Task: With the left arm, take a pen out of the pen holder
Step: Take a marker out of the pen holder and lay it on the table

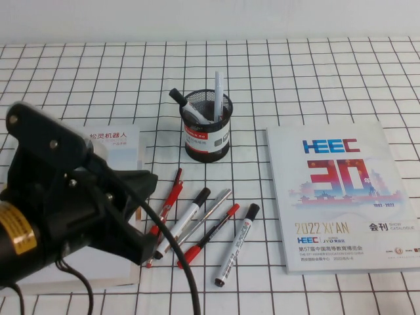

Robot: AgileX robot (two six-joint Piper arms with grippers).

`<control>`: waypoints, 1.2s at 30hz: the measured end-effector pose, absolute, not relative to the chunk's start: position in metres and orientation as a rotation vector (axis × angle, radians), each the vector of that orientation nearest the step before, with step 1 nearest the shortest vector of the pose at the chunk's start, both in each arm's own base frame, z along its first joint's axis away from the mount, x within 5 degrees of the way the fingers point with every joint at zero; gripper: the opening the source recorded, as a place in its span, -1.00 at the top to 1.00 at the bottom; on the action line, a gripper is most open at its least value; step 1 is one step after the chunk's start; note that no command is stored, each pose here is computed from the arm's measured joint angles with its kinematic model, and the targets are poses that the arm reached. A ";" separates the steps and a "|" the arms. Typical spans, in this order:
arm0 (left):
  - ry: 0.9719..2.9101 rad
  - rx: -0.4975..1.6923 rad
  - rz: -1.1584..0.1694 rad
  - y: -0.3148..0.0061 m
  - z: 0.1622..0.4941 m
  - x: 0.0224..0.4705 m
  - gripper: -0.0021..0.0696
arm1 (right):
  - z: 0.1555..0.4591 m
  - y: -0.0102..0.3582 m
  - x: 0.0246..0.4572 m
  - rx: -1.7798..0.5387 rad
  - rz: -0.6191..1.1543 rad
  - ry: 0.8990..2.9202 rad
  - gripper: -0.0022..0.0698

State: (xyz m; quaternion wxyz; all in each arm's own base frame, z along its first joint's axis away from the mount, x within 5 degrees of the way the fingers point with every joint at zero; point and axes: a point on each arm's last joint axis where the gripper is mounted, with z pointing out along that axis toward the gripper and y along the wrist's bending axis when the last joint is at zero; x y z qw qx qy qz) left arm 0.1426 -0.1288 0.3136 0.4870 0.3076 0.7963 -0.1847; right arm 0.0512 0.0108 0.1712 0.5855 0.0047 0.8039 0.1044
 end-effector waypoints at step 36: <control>1.513 0.071 -0.004 -0.003 0.204 0.057 0.95 | 0.171 0.011 0.051 0.011 0.243 1.875 0.98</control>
